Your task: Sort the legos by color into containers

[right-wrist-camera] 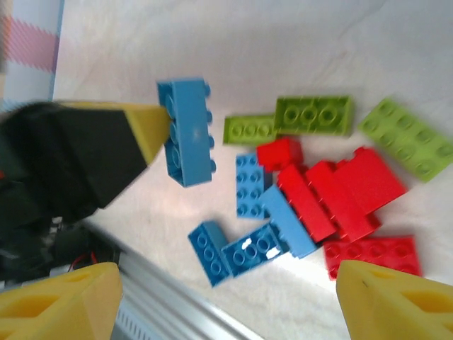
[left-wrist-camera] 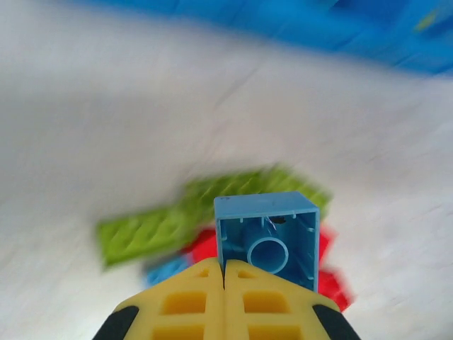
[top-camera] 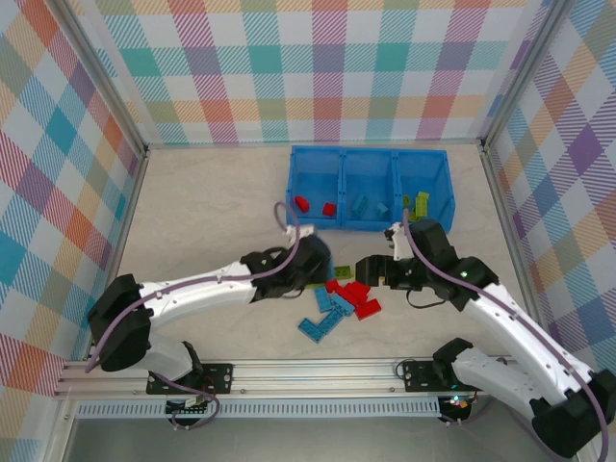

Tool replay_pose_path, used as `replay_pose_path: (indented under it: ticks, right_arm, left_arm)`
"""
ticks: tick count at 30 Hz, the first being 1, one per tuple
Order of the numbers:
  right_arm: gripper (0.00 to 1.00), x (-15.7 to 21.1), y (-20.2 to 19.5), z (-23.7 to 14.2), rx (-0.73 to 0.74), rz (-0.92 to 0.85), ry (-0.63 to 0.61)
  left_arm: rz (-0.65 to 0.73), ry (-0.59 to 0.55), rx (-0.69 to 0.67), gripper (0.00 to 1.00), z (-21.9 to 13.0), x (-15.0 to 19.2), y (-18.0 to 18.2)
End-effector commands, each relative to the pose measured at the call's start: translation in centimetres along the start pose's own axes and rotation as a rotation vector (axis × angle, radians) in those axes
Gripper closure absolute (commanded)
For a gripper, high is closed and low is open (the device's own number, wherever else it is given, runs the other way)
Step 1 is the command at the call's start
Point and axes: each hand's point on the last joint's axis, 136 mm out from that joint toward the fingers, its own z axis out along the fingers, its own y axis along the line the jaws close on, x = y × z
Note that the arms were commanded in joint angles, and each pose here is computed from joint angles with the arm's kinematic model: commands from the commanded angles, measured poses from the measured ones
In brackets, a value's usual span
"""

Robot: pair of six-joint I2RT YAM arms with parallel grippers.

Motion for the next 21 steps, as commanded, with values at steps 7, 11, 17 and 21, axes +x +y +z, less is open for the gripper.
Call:
replay_pose_path:
  ticks: [7,11,17,21]
  right_arm:
    - [0.2,-2.2,-1.7,-3.2,0.108,0.027,-0.218]
    - [0.19,-1.2,-2.3,-3.0,0.128,0.032,-0.187]
    - [0.18,-1.4,-4.4,-3.7,0.236,0.063,-0.227]
    - [0.17,-2.3,-3.7,-3.6,0.205,0.058,-0.248]
  left_arm:
    - [0.231,-0.265,0.043,1.0,9.1,-13.9,-7.4]
    - [0.276,-0.259,0.064,0.8,12.7,-15.8,-9.0]
    - [0.264,-0.284,0.126,0.3,12.1,-16.8,-10.3]
    - [0.243,-0.281,0.077,0.25,10.7,-17.7,-9.6]
